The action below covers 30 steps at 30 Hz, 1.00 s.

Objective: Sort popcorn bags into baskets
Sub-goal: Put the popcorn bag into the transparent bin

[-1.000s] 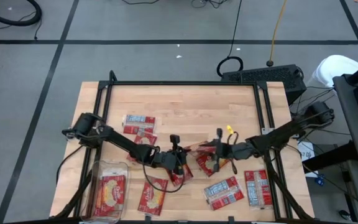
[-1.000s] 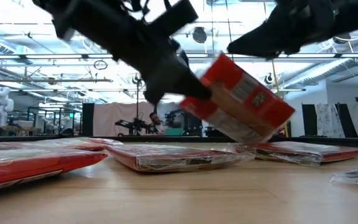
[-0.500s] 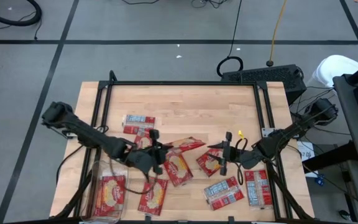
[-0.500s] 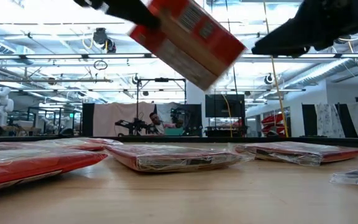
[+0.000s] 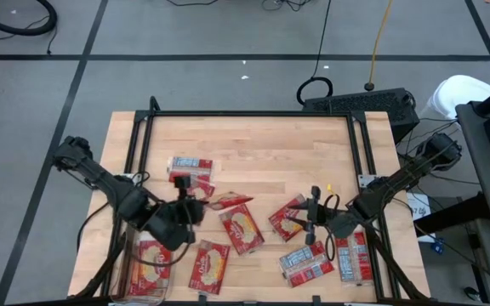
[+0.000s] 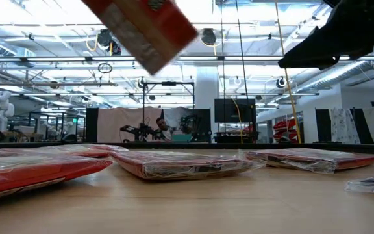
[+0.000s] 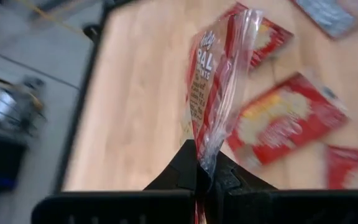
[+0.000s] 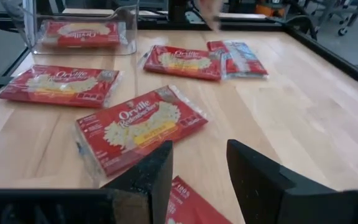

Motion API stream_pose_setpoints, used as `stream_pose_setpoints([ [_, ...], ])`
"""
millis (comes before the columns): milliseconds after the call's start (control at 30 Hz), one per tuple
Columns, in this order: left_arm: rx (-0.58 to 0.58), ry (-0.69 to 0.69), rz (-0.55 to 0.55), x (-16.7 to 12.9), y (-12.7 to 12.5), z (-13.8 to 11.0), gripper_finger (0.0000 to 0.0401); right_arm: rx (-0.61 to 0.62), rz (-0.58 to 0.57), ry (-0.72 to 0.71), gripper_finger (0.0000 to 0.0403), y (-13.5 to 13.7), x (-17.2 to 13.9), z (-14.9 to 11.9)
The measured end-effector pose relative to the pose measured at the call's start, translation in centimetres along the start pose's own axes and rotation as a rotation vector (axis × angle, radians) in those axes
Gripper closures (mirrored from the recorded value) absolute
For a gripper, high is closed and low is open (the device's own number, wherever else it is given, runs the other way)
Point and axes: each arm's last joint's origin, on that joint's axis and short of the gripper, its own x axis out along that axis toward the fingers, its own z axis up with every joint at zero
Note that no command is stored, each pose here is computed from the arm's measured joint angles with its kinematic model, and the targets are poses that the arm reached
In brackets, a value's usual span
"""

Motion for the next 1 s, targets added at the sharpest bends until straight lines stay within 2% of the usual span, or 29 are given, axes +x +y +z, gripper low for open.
stream_pose_setpoints([
  [367, -0.192, 0.298, -0.191, -4.2, -1.0, -2.3, 0.0397, -0.004, 0.009, 0.006, 0.0257, 0.2, -0.2, -0.1],
  [667, -0.292, 0.504, -0.268, -7.9, -1.0, -3.5, 0.0397, -0.009, 0.007, 0.013, 0.0257, 0.1, -0.2, -0.2],
  [800, -0.306, 0.594, -0.344, -8.8, -1.7, -4.0, 0.0396, -0.012, 0.006, 0.014, 0.0257, 0.1, -0.2, -0.2],
  [1000, -0.348, 0.676, -0.397, -9.6, -2.0, -4.5, 0.0396, -0.021, 0.006, 0.014, 0.0257, 0.1, -0.2, -0.2],
])
